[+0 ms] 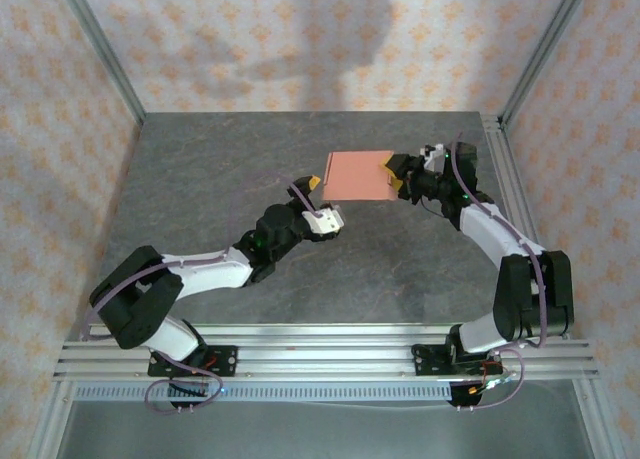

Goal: Fold the paper box

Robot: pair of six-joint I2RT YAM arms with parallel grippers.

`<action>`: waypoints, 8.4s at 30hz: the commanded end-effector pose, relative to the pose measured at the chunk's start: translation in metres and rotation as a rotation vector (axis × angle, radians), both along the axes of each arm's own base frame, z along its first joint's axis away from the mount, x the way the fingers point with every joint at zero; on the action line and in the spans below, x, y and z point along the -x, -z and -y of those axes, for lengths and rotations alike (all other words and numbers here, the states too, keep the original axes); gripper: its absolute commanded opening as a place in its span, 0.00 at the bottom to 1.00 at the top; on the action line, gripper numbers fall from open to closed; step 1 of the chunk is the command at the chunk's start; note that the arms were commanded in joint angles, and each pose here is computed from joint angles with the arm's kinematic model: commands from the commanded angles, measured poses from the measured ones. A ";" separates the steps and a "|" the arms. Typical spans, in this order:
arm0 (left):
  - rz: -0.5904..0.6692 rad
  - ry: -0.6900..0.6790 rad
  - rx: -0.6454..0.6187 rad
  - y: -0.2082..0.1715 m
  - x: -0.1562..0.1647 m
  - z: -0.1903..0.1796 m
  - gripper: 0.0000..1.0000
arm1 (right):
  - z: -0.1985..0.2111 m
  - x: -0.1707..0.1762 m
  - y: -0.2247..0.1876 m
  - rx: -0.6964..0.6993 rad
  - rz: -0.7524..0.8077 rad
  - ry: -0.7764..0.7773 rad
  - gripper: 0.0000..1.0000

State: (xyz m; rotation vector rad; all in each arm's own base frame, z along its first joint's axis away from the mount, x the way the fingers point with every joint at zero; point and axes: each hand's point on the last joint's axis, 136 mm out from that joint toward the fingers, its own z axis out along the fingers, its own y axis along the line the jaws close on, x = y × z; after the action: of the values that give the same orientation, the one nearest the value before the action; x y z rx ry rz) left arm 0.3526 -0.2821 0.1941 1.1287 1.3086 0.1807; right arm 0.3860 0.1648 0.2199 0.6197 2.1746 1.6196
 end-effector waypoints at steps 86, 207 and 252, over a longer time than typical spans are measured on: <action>-0.612 0.176 -0.031 0.061 0.043 -0.013 0.39 | 0.085 0.061 0.001 0.367 -0.036 0.195 0.82; -0.959 0.002 -0.226 0.099 0.034 -0.028 0.87 | 0.001 0.098 0.074 0.958 0.511 -0.412 0.00; -1.085 -0.619 0.327 0.029 0.063 -0.020 0.60 | 0.004 0.092 0.079 0.980 0.488 -0.344 0.00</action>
State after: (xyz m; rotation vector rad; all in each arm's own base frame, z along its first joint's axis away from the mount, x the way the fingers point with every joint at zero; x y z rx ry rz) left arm 0.2982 -0.2752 0.1613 0.4408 2.5270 -0.3018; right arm 0.2913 0.1622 0.1392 -0.4300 2.3767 0.5508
